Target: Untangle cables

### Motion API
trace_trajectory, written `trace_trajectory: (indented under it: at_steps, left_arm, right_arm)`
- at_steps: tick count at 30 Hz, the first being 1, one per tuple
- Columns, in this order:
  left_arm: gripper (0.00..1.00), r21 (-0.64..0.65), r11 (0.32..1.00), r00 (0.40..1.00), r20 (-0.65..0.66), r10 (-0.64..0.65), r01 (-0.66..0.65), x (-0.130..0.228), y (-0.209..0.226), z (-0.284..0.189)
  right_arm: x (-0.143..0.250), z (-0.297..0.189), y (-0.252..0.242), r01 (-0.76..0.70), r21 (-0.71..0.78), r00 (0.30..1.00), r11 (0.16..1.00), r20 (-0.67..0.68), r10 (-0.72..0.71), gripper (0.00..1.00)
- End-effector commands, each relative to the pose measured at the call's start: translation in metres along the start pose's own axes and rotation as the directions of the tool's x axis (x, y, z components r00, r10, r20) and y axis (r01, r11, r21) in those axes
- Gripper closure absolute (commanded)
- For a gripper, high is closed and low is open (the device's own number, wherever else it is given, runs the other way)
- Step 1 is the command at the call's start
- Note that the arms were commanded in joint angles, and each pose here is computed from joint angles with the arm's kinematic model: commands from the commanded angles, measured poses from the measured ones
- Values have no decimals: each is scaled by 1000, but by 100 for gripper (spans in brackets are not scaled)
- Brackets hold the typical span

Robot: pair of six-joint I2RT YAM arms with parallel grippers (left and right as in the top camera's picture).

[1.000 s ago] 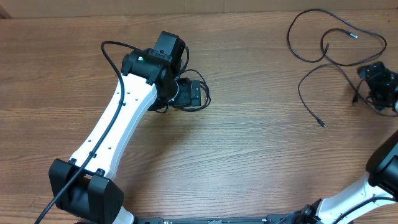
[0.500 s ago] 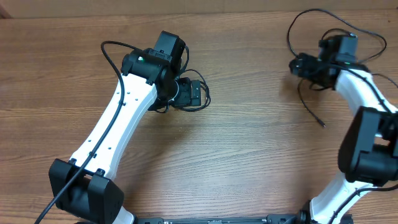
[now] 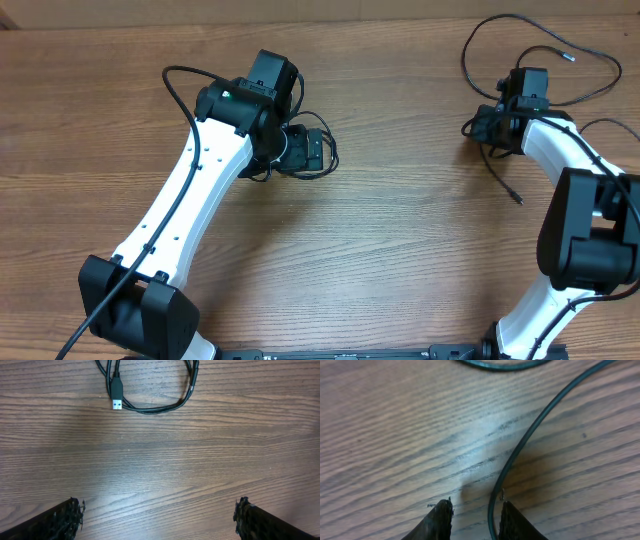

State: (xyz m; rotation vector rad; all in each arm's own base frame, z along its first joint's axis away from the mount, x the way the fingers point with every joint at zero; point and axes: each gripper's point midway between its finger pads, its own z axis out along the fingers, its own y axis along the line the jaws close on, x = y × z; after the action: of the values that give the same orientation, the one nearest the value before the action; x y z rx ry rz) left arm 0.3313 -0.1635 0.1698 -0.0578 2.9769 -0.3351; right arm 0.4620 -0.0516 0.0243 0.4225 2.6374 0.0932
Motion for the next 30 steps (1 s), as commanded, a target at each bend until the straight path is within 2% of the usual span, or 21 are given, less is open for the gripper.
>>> trace_trajectory:
  at_steps: [1,8,14,18,21,25,30]
  left_arm:
    - [0,3,1000,1000,-14,6,-5,2,-1,2]
    - [0,2,1000,1000,-16,5,-5,2,-1,2]
    - [0,2,1000,1000,-16,5,-5,2,-1,2]
    - [0,2,1000,1000,-16,5,-5,2,-1,2]
    - [1,2,1000,1000,-16,5,-5,2,-1,2]
    - [0,2,1000,1000,-15,5,-5,2,-1,2]
    - [0,2,1000,1000,-15,5,-5,2,-1,2]
  right_arm:
    - [11,14,-6,0,19,999,1000,-34,0,68]
    - [18,26,-16,0,61,999,998,-52,3,69]
    - [29,33,-11,-1,32,996,999,-92,4,89]
    - [29,32,-3,-5,-16,995,1000,-98,4,96]
    - [28,30,7,-1,-71,995,997,-104,-6,96]
    - [33,24,30,80,-205,987,975,-117,-106,96]
    - [41,18,39,102,-244,979,965,-149,-141,96]
